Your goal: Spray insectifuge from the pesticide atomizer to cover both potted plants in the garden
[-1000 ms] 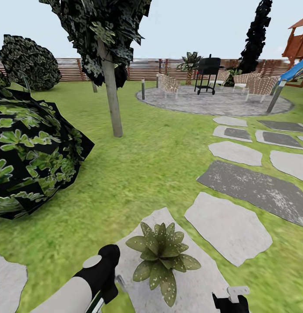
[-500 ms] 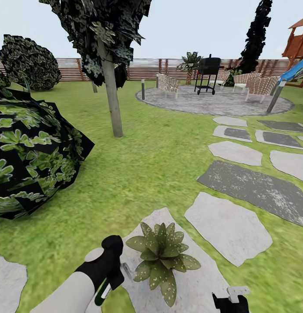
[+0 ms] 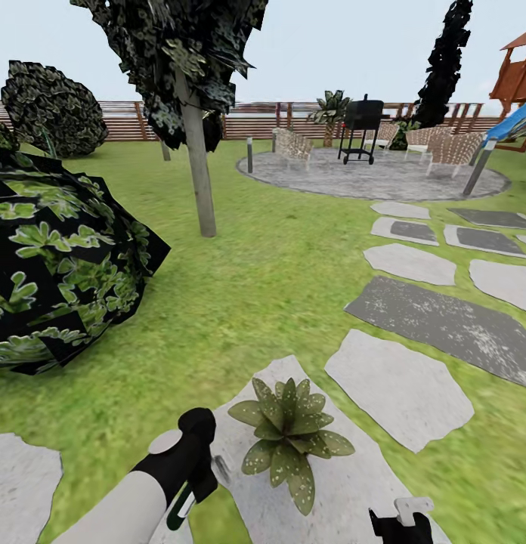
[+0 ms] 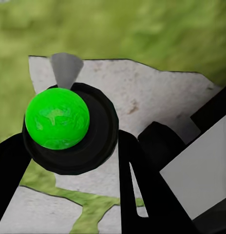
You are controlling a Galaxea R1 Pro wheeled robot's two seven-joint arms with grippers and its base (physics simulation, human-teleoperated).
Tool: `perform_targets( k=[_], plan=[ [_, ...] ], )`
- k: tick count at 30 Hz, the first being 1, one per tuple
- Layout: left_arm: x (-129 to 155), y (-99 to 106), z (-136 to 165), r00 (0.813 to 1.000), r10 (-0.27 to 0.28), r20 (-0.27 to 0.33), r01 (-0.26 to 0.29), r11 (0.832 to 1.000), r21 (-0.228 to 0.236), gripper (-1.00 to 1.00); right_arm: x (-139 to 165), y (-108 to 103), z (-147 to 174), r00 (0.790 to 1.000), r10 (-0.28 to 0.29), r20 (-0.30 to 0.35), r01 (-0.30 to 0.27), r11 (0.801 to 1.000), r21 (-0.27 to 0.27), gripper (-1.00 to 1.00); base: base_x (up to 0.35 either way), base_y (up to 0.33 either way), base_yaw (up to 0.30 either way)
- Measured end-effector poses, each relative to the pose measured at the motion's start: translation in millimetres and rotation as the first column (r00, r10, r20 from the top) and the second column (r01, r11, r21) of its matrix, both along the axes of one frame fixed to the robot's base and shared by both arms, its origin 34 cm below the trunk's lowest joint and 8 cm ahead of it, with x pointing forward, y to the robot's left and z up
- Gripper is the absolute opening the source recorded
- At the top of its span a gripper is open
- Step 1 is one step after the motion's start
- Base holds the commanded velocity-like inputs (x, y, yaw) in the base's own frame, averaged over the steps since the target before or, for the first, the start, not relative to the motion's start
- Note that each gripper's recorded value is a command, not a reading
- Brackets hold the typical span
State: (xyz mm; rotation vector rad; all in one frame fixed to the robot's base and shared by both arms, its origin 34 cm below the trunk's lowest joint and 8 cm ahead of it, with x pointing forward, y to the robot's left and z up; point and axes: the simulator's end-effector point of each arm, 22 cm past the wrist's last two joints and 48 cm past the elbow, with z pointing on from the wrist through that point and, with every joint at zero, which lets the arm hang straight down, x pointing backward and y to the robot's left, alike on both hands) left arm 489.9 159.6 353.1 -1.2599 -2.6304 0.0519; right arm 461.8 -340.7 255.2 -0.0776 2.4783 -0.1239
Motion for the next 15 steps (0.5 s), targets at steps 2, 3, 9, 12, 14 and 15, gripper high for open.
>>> perform_targets(
  k=[2, 3, 9, 12, 14, 15],
  plan=[
    [-0.2, 2.2, -0.4, 1.000, 0.002, -0.001, -0.002, 1.000, 0.003, -1.00, 0.0, -0.1, 0.0, 1.000, 0.000, 0.000, 0.000, 1.000, 0.000, 1.00, 0.000, 0.000, -0.171],
    [-0.6, 2.8, -0.7, 1.000, 0.002, -0.003, -0.002, 1.000, 0.004, -1.00, 0.0, -0.1, 0.1, 1.000, 0.000, 0.000, 0.000, 1.000, 0.000, 1.00, 0.000, 0.000, -0.267],
    [-2.4, 2.9, -1.6, 1.000, 0.004, -0.008, -0.004, 1.000, 0.002, -1.00, -0.1, -0.1, 0.0, 1.000, 0.000, 0.000, 0.000, 1.000, 0.000, 1.00, 0.000, 0.000, -0.294],
    [-0.4, 1.1, -0.4, 1.000, 0.003, -0.002, -0.003, 1.000, 0.000, -1.00, -0.1, -0.1, 0.0, 1.000, 0.000, 0.000, 0.000, 1.000, 0.000, 1.00, 0.000, 0.000, -0.300],
    [0.8, 0.9, 0.3, 1.000, 0.003, 0.001, -0.003, 1.000, 0.000, -1.00, -0.1, -0.1, 0.0, 1.000, 0.000, 0.000, 0.000, 1.000, 0.000, 1.00, 0.000, 0.000, -0.165],
    [1.5, 1.0, 0.7, 1.000, 0.004, 0.003, -0.004, 1.000, 0.000, -1.00, -0.1, 0.0, 0.0, 1.000, 0.000, 0.000, 0.000, 1.000, 0.000, 1.00, 0.000, 0.000, -0.057]
  ],
)
